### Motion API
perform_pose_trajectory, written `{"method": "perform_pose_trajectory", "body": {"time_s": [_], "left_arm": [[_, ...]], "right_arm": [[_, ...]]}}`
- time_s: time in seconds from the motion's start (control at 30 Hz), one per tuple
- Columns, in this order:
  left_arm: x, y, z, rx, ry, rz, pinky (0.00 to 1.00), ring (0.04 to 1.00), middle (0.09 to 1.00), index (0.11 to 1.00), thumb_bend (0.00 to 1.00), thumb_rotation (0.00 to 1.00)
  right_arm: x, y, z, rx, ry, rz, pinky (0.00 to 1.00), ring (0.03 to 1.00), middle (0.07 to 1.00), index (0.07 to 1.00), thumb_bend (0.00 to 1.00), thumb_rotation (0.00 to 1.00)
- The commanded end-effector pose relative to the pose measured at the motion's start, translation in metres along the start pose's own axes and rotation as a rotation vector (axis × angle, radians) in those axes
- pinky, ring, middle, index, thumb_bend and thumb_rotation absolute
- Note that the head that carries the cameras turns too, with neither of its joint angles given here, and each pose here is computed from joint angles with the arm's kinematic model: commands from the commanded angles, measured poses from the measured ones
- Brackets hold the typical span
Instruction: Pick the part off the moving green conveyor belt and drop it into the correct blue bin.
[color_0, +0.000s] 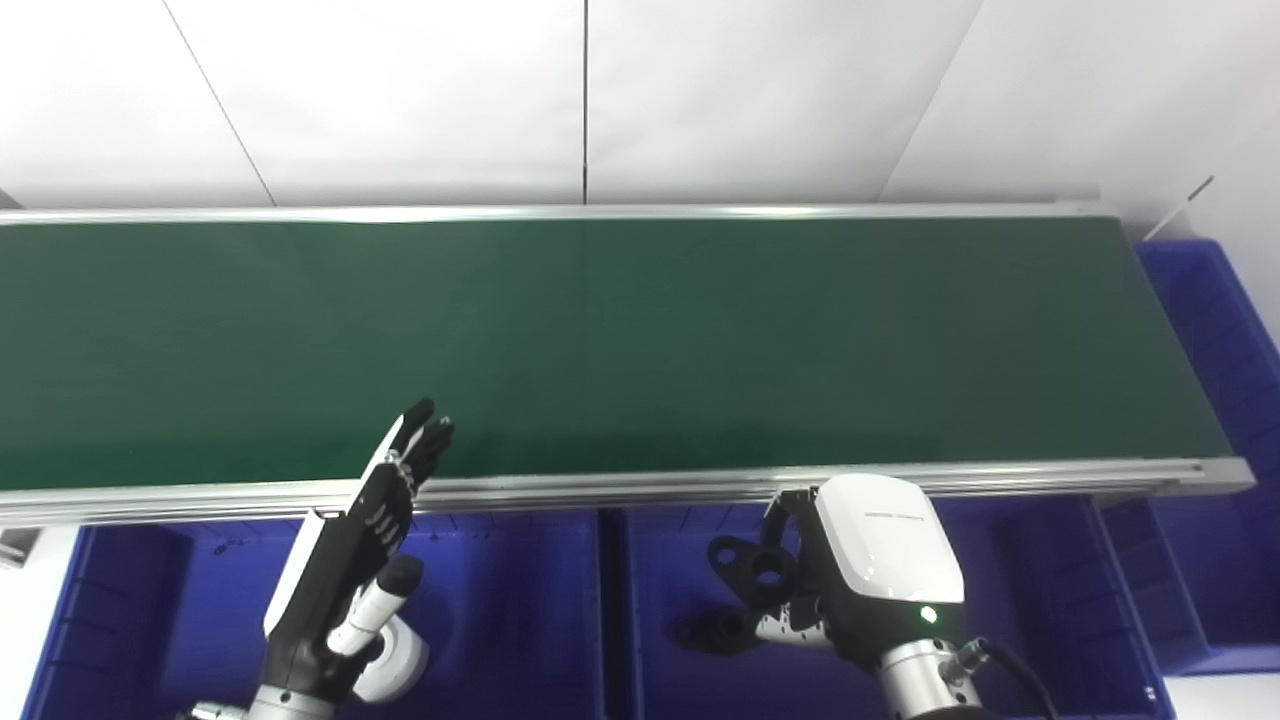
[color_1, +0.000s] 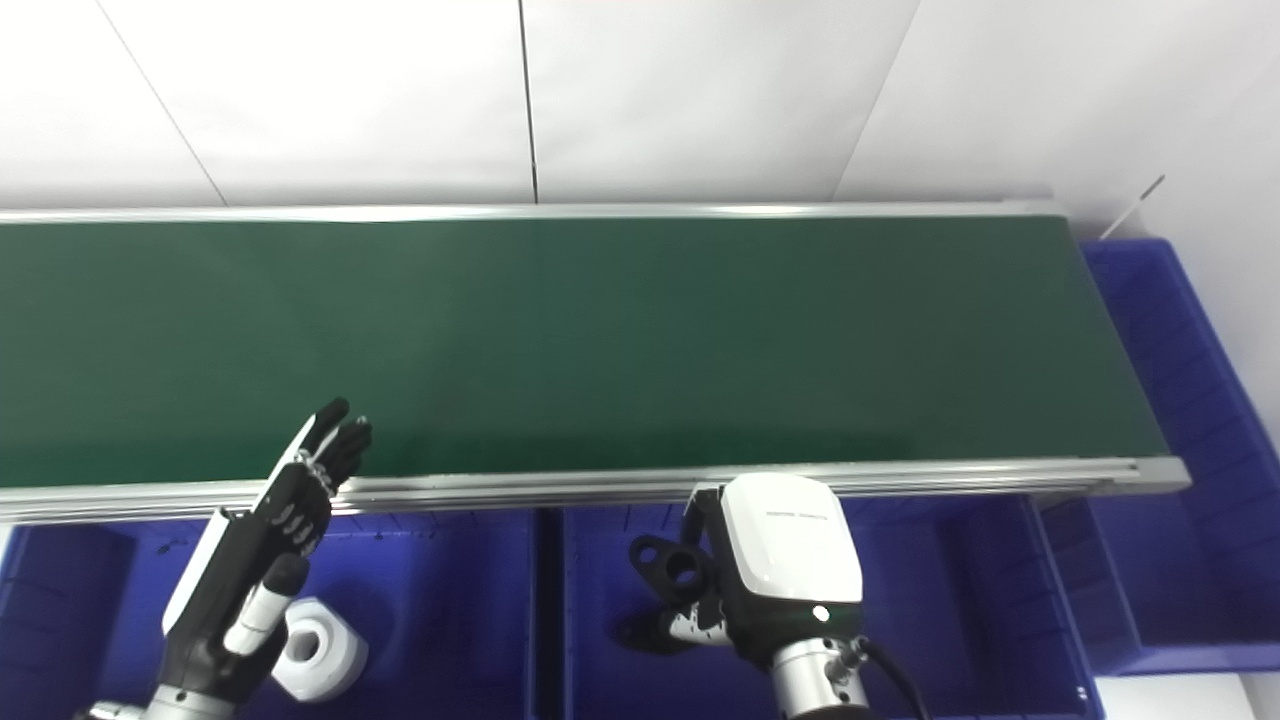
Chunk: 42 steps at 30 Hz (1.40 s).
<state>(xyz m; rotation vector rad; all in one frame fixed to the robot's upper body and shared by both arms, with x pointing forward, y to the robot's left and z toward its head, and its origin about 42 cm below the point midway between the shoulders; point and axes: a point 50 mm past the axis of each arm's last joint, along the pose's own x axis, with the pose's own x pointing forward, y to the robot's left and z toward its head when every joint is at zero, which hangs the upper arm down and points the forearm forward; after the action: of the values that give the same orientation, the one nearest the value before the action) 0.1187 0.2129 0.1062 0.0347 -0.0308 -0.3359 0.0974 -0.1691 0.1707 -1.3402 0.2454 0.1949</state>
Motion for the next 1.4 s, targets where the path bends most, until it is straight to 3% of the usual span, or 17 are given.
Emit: {"method": "perform_pose_trajectory", "body": {"time_s": [0.0,0.1,0.2,0.23,0.27,0.3,0.37,0.43,0.67,0.87,1.03,1.13,1.2,1.37], "left_arm": [[0.000,0.002,0.008,0.002,-0.033,-0.014,0.99,0.960,0.942,0.969,0.69,0.83],[-0.001,0.002,0.009,0.002,-0.034,-0.017,0.98,0.958,0.943,0.969,0.67,0.83],[0.000,0.002,0.010,0.004,-0.028,-0.014,0.97,0.956,0.941,0.968,0.69,0.83],[0.000,0.002,0.010,0.003,-0.029,-0.012,0.97,0.954,0.938,0.964,0.69,0.83],[0.000,0.001,0.010,0.000,-0.031,-0.014,0.97,0.953,0.937,0.963,0.69,0.83],[0.000,0.001,0.010,-0.002,-0.031,-0.015,0.98,0.956,0.939,0.966,0.69,0.83],[0.000,0.001,0.011,-0.002,-0.033,-0.019,0.98,0.958,0.939,0.968,0.69,0.83],[0.000,0.000,0.011,-0.005,-0.032,-0.018,0.99,0.958,0.939,0.968,0.68,0.83],[0.001,-0.002,0.011,-0.003,-0.029,-0.015,0.98,0.955,0.937,0.969,0.68,0.83],[0.001,-0.004,0.010,-0.006,-0.027,-0.019,0.98,0.960,0.943,0.974,0.70,0.84],[0.000,-0.006,0.009,0.012,-0.017,-0.012,0.96,0.950,0.936,0.963,0.72,0.86],[-0.001,-0.009,0.008,0.011,-0.014,-0.011,0.95,0.949,0.935,0.960,0.72,0.86],[-0.003,-0.012,0.009,0.016,-0.004,-0.005,0.95,0.947,0.930,0.955,0.72,0.86],[-0.005,-0.019,0.004,0.020,0.005,-0.014,0.96,0.960,0.933,0.954,0.73,0.87]], "right_arm": [[-0.004,0.002,0.002,-0.024,-0.019,-0.025,0.10,0.170,0.276,0.490,0.51,0.14],[-0.001,0.010,0.002,-0.034,-0.001,-0.006,0.11,0.178,0.288,0.490,0.51,0.14],[0.001,0.013,0.002,-0.071,0.001,-0.018,0.18,0.246,0.347,0.490,0.51,0.15],[0.002,0.014,0.002,-0.100,0.000,-0.024,0.27,0.346,0.445,0.492,0.51,0.16],[0.002,0.014,0.002,-0.133,0.003,-0.024,0.31,0.380,0.478,0.493,0.52,0.17],[0.002,0.014,0.003,-0.156,0.008,-0.020,0.40,0.472,0.570,0.597,0.73,0.40],[0.002,0.014,0.003,-0.185,0.013,-0.012,0.55,0.607,0.686,0.691,0.87,0.60],[0.002,0.014,0.003,-0.217,0.016,0.004,0.70,0.723,0.771,0.755,0.95,0.74],[0.002,0.015,0.003,-0.267,0.029,0.054,0.93,0.842,0.859,0.840,1.00,0.90],[0.003,0.015,0.001,-0.255,0.027,0.059,0.95,0.852,0.864,0.851,1.00,0.92],[0.001,0.013,0.000,-0.179,0.003,0.035,0.89,0.822,0.839,0.826,1.00,0.87],[-0.002,0.012,0.001,0.022,-0.052,-0.015,0.78,0.768,0.799,0.789,0.97,0.81],[-0.004,0.011,0.004,0.243,-0.108,-0.047,0.68,0.726,0.774,0.773,0.93,0.84],[-0.010,0.018,0.018,0.830,-0.224,-0.066,0.59,0.694,0.749,0.769,0.87,0.88]]}}
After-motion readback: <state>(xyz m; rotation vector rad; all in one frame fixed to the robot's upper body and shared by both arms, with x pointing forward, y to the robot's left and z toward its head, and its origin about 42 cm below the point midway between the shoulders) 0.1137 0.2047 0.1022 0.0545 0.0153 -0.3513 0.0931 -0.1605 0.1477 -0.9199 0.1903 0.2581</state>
